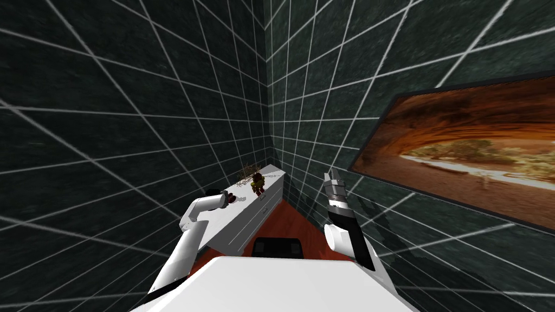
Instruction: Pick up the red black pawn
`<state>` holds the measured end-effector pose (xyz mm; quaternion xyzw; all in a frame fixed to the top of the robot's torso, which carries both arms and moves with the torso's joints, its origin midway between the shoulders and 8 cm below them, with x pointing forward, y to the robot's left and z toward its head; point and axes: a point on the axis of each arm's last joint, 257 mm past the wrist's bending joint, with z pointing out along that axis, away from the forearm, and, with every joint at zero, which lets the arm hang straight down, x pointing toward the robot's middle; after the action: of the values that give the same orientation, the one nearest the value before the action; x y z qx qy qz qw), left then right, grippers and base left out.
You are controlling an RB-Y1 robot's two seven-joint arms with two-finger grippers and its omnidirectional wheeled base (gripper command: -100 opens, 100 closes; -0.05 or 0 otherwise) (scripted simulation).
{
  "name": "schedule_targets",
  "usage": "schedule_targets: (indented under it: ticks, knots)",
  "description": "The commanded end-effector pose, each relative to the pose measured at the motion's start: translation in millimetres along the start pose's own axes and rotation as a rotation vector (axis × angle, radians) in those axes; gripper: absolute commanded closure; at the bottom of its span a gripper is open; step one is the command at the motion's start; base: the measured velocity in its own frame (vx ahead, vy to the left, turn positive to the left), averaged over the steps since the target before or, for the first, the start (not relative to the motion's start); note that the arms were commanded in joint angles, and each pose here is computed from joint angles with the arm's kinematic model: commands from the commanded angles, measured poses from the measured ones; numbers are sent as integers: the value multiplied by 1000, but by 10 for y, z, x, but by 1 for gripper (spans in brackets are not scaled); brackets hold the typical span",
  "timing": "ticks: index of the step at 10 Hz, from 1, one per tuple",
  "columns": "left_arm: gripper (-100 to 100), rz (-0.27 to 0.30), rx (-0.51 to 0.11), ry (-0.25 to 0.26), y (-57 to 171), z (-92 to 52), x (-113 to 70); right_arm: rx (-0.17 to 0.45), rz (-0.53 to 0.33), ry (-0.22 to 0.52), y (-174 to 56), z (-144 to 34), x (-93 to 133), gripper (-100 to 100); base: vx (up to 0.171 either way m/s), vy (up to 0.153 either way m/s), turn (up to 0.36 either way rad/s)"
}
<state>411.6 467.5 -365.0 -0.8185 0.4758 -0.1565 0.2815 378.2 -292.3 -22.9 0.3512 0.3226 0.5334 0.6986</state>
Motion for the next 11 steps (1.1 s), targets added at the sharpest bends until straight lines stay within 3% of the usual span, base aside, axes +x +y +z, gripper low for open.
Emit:
schedule_targets:
  ticks: [1,4,5,6,7,11]
  knots:
    - [-100,-27,-37,-8,72,43,-41,0,0,0,0,0,0,0,38,28,-102]
    - [-100,-69,-104,-27,254,116,-156,0,0,0,0,0,0,0,67,70,-115]
    - [-100,-61,-90,-22,219,105,-127,0,0,0,0,-1,-1,0,46,55,-17]
    - [0,-63,-93,-23,227,108,-132,0,0,0,0,0,-1,0,7,10,1]
    - [-100,-61,-90,-21,259,166,-122,0,0,0,0,0,0,0,17,13,14]
    - [-100,-58,-88,-19,302,228,-105,0,0,0,0,0,0,0,23,11,9]
